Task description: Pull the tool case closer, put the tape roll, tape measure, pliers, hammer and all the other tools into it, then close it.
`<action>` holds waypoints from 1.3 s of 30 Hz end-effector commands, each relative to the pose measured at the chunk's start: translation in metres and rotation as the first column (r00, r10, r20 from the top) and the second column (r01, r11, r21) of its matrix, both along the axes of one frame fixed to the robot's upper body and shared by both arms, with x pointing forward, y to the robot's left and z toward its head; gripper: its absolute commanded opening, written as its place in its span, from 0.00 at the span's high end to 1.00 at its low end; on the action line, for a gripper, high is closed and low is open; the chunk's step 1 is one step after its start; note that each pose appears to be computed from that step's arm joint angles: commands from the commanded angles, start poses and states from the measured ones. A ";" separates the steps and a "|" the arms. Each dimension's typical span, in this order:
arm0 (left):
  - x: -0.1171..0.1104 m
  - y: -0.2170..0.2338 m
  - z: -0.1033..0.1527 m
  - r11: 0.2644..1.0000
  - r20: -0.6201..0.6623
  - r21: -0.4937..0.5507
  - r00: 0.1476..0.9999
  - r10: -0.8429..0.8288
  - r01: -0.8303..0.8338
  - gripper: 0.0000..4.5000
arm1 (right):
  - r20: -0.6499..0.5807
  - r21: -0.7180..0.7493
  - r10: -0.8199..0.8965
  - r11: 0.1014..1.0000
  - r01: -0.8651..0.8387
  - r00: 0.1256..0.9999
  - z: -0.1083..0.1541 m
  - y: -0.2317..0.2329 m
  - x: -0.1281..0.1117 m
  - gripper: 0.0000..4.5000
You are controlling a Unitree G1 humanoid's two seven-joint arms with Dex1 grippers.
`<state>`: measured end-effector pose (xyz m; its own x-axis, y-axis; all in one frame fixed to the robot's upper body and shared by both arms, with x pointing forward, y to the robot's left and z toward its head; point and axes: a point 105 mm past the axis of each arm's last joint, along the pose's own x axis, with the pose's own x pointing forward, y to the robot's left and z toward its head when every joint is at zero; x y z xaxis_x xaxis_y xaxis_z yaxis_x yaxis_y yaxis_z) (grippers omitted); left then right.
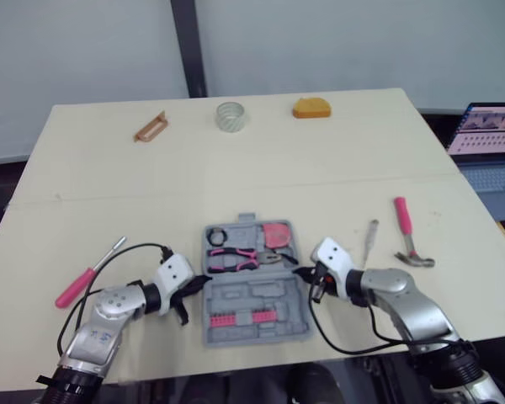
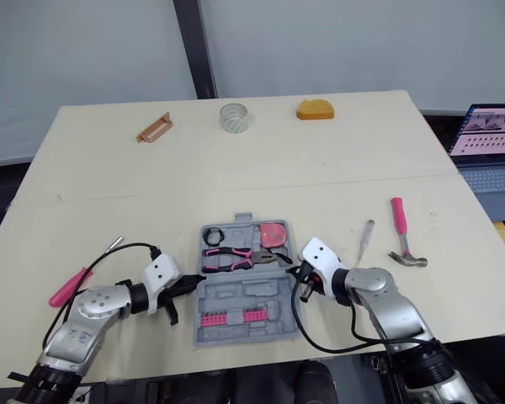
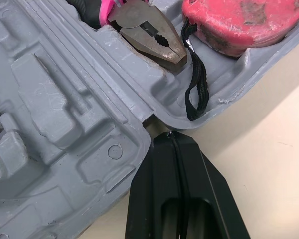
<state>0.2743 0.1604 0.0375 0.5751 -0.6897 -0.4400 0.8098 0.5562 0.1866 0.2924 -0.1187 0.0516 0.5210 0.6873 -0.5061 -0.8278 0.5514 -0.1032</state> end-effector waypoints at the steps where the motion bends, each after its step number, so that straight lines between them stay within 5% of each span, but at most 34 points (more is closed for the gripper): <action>1: -0.005 -0.011 0.007 0.998 0.018 -0.025 0.999 -0.050 0.050 1.00 | 0.019 0.036 0.058 0.998 -0.058 0.998 0.007 0.012 -0.008 1.00; 9: -0.013 0.002 0.014 0.997 -0.003 -0.022 0.997 -0.072 0.072 1.00 | 0.029 -0.007 -0.016 1.000 0.016 0.999 0.005 -0.017 -0.007 1.00; 22: -0.036 0.028 0.051 0.985 0.031 -0.158 0.998 -0.058 0.062 1.00 | 0.140 0.063 -0.091 0.995 0.082 0.986 0.045 -0.049 -0.017 1.00; 25: -0.045 0.040 0.059 0.987 0.061 -0.162 0.998 -0.004 0.014 0.82 | 0.060 0.057 -0.024 0.998 0.020 0.998 0.043 -0.049 -0.038 1.00; 28: -0.066 0.039 0.068 0.972 0.054 -0.230 0.998 -0.034 0.046 0.50 | 0.000 0.097 0.002 0.995 -0.002 1.000 0.043 -0.049 -0.051 0.81; 32: -0.087 0.050 0.067 0.961 0.045 -0.276 0.999 0.007 0.005 0.03 | -0.051 0.131 0.029 0.991 -0.022 0.998 0.043 -0.054 -0.065 0.36; 35: -0.101 0.052 0.061 0.954 0.010 -0.299 1.000 0.030 -0.026 0.00 | -0.080 0.150 0.059 0.988 -0.046 0.995 0.043 -0.056 -0.072 0.02; 39: -0.108 0.055 0.058 0.955 0.035 -0.288 0.996 0.080 -0.067 0.00 | -0.075 0.150 0.090 0.986 -0.078 0.993 0.040 -0.059 -0.078 0.01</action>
<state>0.1668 0.2153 0.0847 0.6220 -0.7472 -0.2339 0.7657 0.6429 -0.0177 0.2173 -0.1793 0.0842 0.4312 0.7749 -0.4622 -0.8541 0.5157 0.0678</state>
